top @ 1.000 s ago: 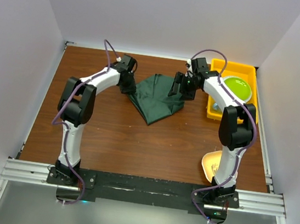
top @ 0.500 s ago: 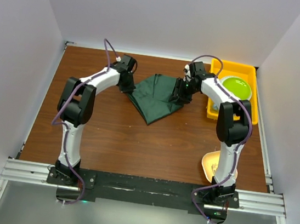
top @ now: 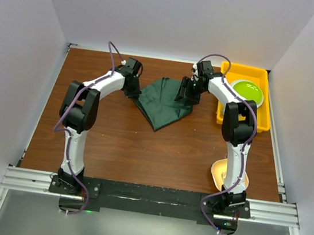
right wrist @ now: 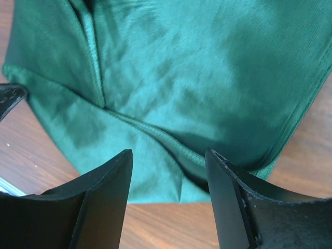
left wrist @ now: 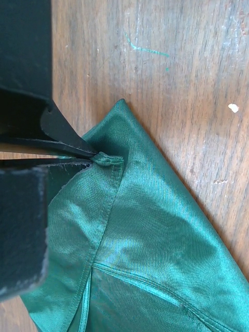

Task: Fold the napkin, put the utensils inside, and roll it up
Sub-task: Fold the napkin, then roll the napkin with the utensil

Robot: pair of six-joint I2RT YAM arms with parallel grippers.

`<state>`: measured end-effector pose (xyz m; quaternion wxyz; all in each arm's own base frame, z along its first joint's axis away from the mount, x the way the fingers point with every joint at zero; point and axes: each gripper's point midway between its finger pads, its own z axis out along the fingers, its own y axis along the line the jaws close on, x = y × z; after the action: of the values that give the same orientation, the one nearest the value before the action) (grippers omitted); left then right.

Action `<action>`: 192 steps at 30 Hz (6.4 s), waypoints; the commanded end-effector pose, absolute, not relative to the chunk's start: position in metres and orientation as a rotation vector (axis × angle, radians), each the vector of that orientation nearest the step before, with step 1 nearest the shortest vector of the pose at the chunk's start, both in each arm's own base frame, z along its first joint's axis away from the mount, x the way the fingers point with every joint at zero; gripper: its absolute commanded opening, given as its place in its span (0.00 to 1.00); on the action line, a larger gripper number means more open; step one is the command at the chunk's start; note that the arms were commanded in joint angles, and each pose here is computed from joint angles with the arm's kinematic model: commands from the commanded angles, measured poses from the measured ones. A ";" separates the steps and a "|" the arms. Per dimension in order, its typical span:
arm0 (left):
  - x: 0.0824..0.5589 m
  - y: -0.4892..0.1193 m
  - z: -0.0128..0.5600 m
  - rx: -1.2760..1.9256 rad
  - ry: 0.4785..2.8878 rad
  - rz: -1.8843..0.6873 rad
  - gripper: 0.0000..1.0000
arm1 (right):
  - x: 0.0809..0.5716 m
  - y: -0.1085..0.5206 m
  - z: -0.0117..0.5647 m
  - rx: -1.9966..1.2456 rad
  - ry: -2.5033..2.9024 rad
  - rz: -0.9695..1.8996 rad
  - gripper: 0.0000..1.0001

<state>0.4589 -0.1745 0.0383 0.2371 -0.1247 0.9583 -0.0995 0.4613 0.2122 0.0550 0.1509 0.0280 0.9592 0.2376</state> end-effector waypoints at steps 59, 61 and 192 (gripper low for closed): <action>0.463 -0.193 0.069 -0.295 2.555 -0.564 0.19 | 0.459 0.200 0.058 -0.020 2.790 0.765 0.56; 0.460 -0.182 0.064 -0.301 2.568 -0.507 0.19 | 0.450 0.199 0.055 -0.023 2.805 0.771 0.56; 0.331 -0.038 0.116 -0.590 2.435 -0.340 0.40 | 0.405 0.397 0.055 -1.048 2.312 0.078 0.65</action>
<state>0.3271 -0.0390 0.1113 0.2910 -0.2186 0.9237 -0.1194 0.3934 0.3876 0.0437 0.2762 -0.3929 0.8771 0.0084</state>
